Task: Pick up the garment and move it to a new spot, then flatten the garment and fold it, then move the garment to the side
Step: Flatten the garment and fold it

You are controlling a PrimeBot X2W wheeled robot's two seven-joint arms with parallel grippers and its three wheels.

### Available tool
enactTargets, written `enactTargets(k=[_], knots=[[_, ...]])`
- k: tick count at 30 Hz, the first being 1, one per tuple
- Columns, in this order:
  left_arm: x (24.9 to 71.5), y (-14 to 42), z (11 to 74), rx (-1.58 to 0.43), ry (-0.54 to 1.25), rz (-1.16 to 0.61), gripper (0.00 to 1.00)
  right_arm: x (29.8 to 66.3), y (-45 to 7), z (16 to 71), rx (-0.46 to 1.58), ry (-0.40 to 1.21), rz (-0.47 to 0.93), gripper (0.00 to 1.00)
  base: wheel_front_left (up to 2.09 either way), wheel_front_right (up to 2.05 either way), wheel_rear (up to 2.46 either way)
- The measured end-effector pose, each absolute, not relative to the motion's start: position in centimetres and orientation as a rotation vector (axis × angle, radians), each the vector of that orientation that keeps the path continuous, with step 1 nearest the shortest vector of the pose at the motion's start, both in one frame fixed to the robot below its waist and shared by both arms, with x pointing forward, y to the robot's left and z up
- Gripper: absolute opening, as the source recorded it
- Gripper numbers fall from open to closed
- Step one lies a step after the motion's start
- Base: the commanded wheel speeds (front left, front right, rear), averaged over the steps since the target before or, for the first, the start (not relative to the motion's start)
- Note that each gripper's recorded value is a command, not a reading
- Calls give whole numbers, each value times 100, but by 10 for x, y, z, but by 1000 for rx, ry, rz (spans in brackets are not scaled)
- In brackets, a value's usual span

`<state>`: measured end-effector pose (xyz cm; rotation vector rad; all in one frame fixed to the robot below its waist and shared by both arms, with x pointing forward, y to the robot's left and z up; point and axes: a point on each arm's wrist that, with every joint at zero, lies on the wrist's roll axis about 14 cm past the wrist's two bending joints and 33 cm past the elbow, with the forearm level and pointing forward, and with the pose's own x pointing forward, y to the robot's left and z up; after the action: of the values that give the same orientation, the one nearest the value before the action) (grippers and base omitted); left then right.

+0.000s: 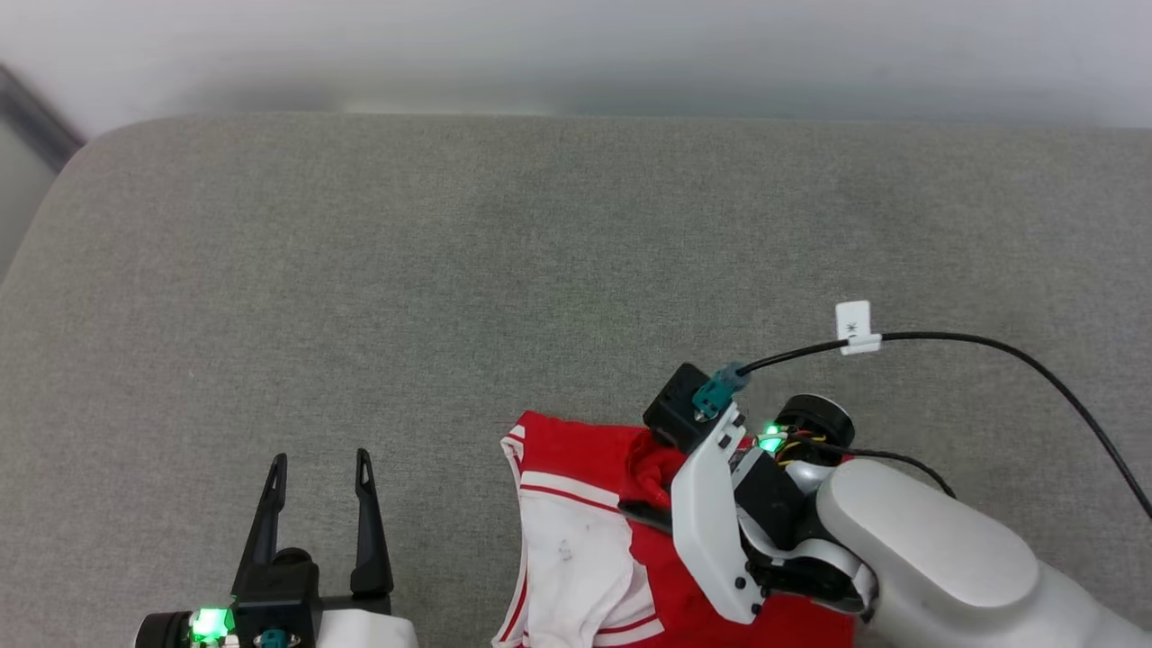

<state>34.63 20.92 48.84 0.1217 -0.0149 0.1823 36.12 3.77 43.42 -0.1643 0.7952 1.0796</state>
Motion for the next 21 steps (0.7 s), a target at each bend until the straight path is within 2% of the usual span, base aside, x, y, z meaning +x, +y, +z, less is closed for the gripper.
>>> enactTargets(k=[5, 8, 9, 10, 11, 16, 21], knots=[[351, 210, 482, 119, 5, 188, 100, 350, 40, 390, -229, 902, 1088, 0, 0, 0, 0], [353, 209, 479, 117, 14, 187, 100, 351, 42, 381, -221, 903, 1084, 0, 0, 0, 0], [354, 209, 479, 117, 13, 185, 100, 351, 43, 381, -221, 892, 1086, 12, 0, 0, 0], [354, 208, 479, 116, 11, 183, 100, 352, 44, 382, -220, 875, 1086, 49, 0, 0, 0], [355, 207, 480, 116, 9, 180, 100, 354, 45, 385, -208, 853, 1083, 100, 0, 0, 0], [351, 206, 485, 116, -8, 171, 100, 379, 45, 429, -174, 620, 1072, 100, 0, 0, 0], [349, 202, 493, 114, -34, 157, 100, 426, 9, 493, -132, 295, 930, 100, 0, 0, 0]])
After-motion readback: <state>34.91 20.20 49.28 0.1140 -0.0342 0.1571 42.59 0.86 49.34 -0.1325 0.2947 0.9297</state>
